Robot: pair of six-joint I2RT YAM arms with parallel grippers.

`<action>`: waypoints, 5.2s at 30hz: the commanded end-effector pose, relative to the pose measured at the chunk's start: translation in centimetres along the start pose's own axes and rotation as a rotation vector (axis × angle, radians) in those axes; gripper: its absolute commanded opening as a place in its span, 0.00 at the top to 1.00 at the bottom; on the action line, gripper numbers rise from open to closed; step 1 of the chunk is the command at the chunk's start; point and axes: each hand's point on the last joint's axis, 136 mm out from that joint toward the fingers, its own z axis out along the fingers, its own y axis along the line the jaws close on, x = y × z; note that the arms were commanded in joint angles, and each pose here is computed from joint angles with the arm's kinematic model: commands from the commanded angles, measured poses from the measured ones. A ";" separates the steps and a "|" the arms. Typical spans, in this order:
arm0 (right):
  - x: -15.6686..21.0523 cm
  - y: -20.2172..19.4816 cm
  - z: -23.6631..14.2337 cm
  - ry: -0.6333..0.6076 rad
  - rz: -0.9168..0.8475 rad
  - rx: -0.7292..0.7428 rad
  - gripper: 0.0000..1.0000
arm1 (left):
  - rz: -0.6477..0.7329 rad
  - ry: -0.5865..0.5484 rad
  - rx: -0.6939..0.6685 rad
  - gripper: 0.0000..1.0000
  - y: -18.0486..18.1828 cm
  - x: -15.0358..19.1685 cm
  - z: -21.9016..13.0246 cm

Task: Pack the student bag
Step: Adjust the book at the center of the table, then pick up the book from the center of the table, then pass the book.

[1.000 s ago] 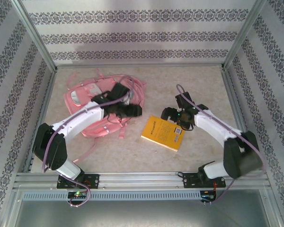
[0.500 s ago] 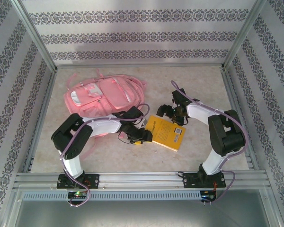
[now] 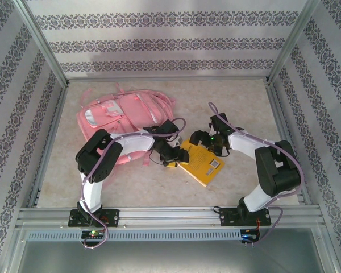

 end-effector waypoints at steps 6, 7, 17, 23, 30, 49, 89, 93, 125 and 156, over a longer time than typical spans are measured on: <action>5.6 0.6 -1.2 0.126 0.043 -0.081 0.03 | 0.002 -0.111 0.065 0.38 -1.0 -5.2 -0.5; 5.6 0.5 -1.3 0.119 0.060 -0.084 0.03 | -0.005 -0.107 0.077 0.38 -1.0 -5.2 -0.3; 5.3 1.1 -0.6 0.101 0.144 -0.182 0.13 | -0.046 -0.099 0.222 0.43 -3.2 -4.6 -0.8; 5.3 0.0 0.0 0.099 0.151 -0.133 0.14 | -0.050 -0.128 0.289 0.46 -4.9 -4.2 -2.5; 5.4 -0.9 0.3 0.092 0.145 -0.089 0.15 | -0.027 -0.157 0.320 0.47 -6.3 -3.9 -4.4; 5.3 -1.1 0.2 0.086 0.144 -0.080 0.15 | 0.040 -0.108 0.129 0.85 -3.3 -3.6 -1.3; 4.2 4.2 -6.0 -0.057 0.007 -0.362 0.93 | 0.090 -0.241 0.067 0.56 -1.3 -3.2 -6.9; 3.1 7.9 -10.2 -0.164 -0.091 -0.471 0.95 | 0.133 -0.300 0.050 0.40 -2.1 -2.5 -10.6; 6.3 21.8 -27.7 -0.298 -0.485 -1.035 1.00 | 0.556 -0.497 0.888 0.24 -16.9 3.7 -28.2; 3.2 16.6 -24.3 -0.566 -0.066 -1.009 0.02 | 0.167 -1.077 0.893 1.00 -13.3 0.5 -35.1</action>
